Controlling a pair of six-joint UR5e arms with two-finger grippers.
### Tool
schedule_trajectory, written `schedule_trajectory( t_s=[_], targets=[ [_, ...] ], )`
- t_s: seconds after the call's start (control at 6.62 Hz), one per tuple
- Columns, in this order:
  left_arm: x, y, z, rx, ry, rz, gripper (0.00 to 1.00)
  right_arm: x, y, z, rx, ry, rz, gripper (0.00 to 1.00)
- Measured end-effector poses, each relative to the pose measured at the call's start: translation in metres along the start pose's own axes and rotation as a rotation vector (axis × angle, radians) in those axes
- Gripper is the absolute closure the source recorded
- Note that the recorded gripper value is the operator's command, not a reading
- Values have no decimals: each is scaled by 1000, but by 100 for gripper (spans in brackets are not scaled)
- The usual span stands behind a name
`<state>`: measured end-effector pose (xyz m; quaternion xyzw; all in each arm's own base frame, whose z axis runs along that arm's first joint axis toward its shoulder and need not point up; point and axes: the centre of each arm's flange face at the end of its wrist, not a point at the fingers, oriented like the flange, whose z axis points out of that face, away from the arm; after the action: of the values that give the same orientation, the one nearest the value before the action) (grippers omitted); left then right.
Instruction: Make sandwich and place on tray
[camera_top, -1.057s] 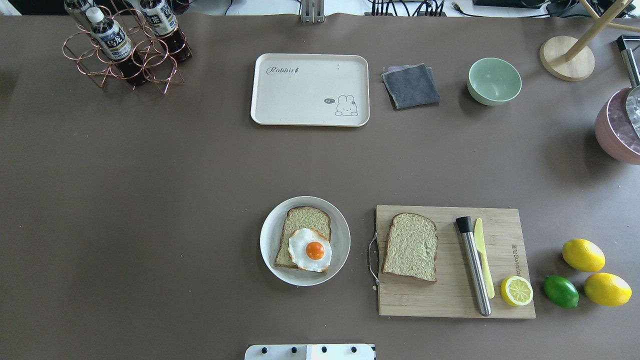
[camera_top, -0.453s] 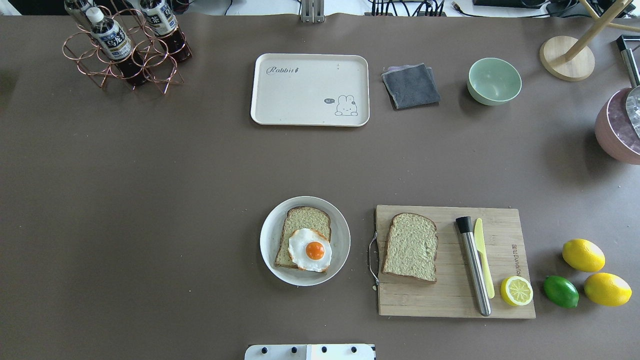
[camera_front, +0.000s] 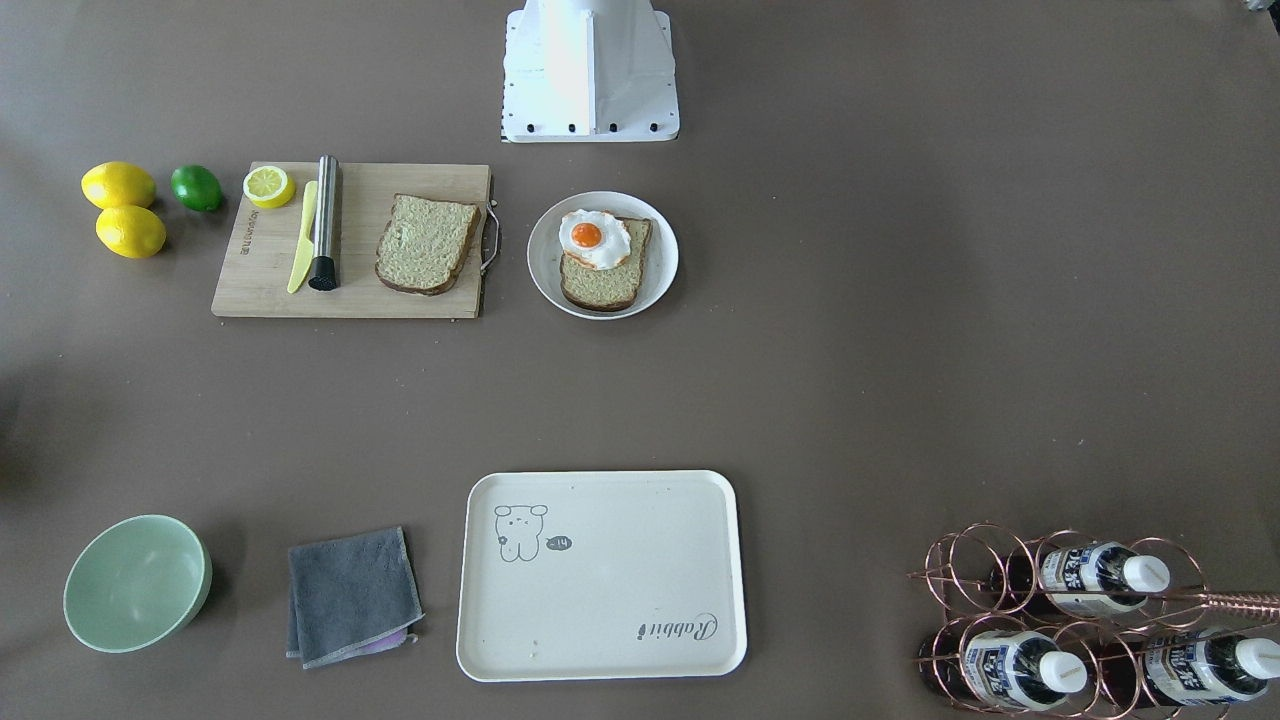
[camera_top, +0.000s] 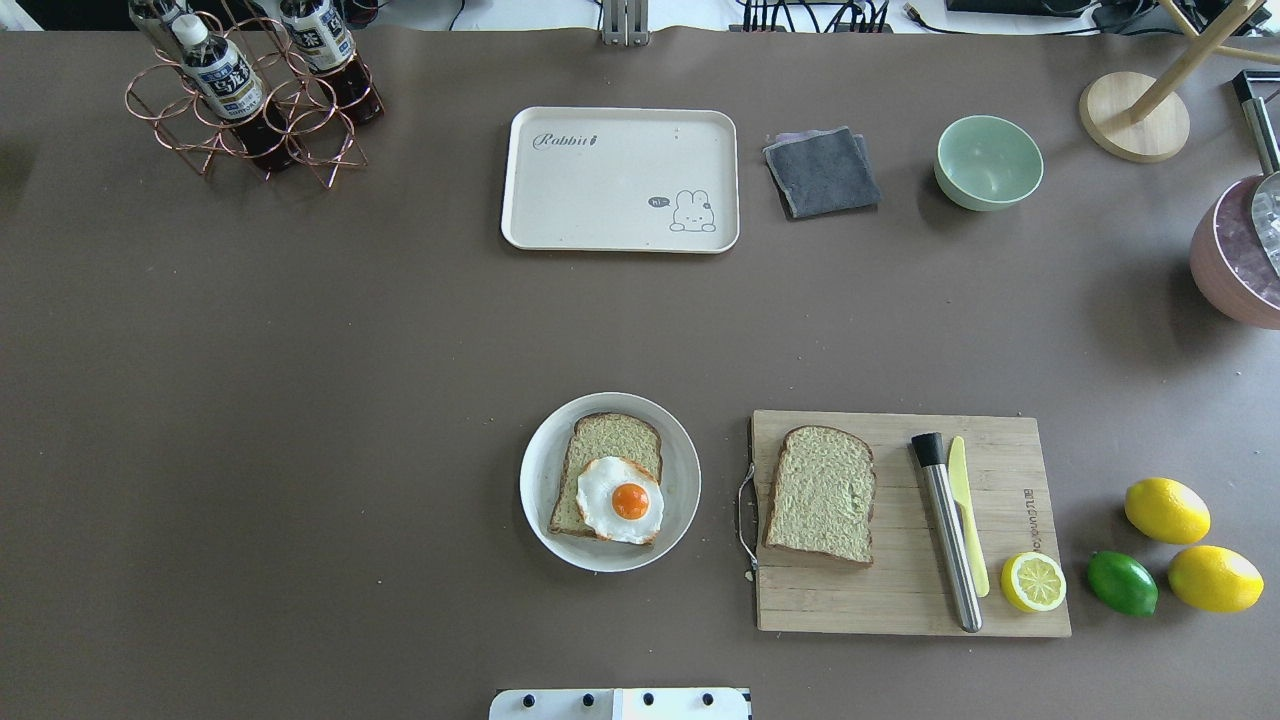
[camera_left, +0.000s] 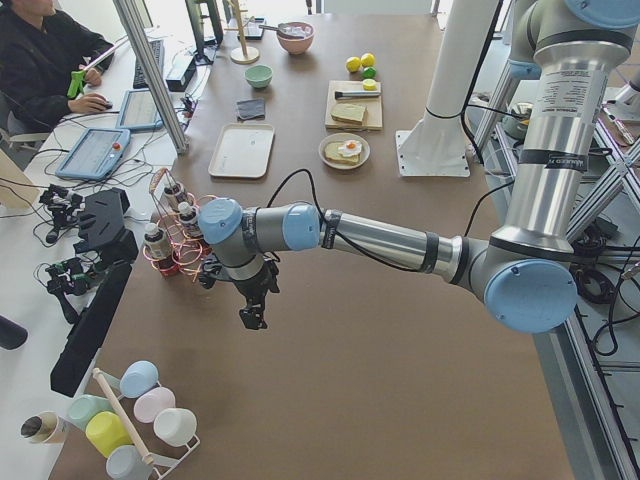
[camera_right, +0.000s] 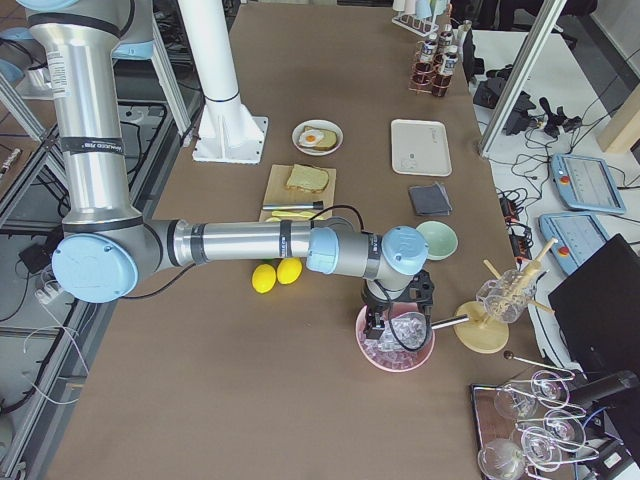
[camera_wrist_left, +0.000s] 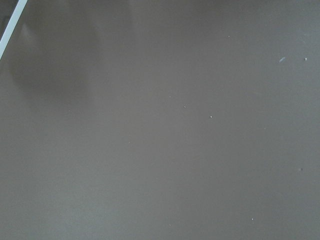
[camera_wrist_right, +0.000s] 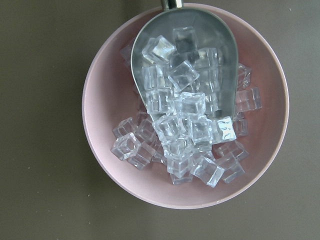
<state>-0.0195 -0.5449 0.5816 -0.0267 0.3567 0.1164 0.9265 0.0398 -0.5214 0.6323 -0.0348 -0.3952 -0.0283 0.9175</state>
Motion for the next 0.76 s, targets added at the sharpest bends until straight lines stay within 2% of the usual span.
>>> schedule_trajectory(
  t_s=[0.76],
  targets=[
    [5,-5,-2,4,-2,14,2,-1,-2,3,-5,0,-2,0]
  ],
)
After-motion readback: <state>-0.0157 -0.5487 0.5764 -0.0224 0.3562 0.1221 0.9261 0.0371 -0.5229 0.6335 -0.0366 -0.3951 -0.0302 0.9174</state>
